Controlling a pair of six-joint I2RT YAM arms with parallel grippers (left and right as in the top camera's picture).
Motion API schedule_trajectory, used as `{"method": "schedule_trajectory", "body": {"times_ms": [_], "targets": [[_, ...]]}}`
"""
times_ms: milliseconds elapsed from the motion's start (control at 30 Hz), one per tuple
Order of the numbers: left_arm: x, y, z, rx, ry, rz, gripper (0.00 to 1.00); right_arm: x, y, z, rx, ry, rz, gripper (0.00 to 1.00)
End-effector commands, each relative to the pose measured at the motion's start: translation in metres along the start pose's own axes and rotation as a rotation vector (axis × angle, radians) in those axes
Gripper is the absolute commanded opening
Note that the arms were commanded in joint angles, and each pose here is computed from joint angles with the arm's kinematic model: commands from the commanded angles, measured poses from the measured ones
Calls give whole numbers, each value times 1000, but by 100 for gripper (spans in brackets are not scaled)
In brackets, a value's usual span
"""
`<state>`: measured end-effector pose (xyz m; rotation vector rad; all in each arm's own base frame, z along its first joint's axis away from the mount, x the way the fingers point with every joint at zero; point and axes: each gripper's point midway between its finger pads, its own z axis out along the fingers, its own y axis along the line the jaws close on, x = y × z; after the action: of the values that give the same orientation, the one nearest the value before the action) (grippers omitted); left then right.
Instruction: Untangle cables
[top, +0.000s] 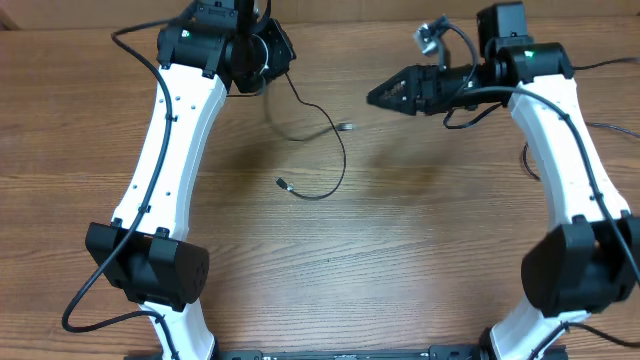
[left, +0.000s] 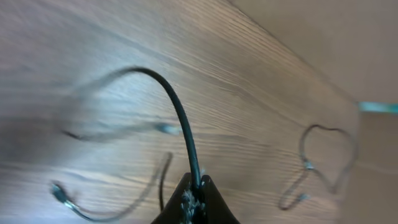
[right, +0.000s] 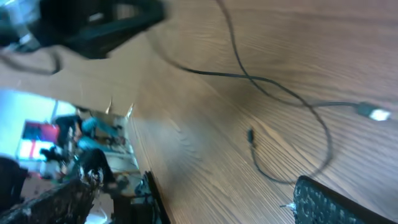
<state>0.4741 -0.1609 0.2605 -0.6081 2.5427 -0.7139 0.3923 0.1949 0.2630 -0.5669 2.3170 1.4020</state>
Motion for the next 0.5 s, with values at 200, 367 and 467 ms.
{"method": "schedule_trajectory", "body": {"times_ms": [200, 367, 467], "targets": [[39, -31, -5, 154, 231, -210, 4, -13, 38, 63, 29, 16, -324, 82], [44, -29, -6, 140, 258, -276, 5, -34, 14, 81, 308, -35, -381, 82], [43, -29, -7, 149, 267, -282, 4, -38, 7, 82, 386, -50, -376, 83]]}}
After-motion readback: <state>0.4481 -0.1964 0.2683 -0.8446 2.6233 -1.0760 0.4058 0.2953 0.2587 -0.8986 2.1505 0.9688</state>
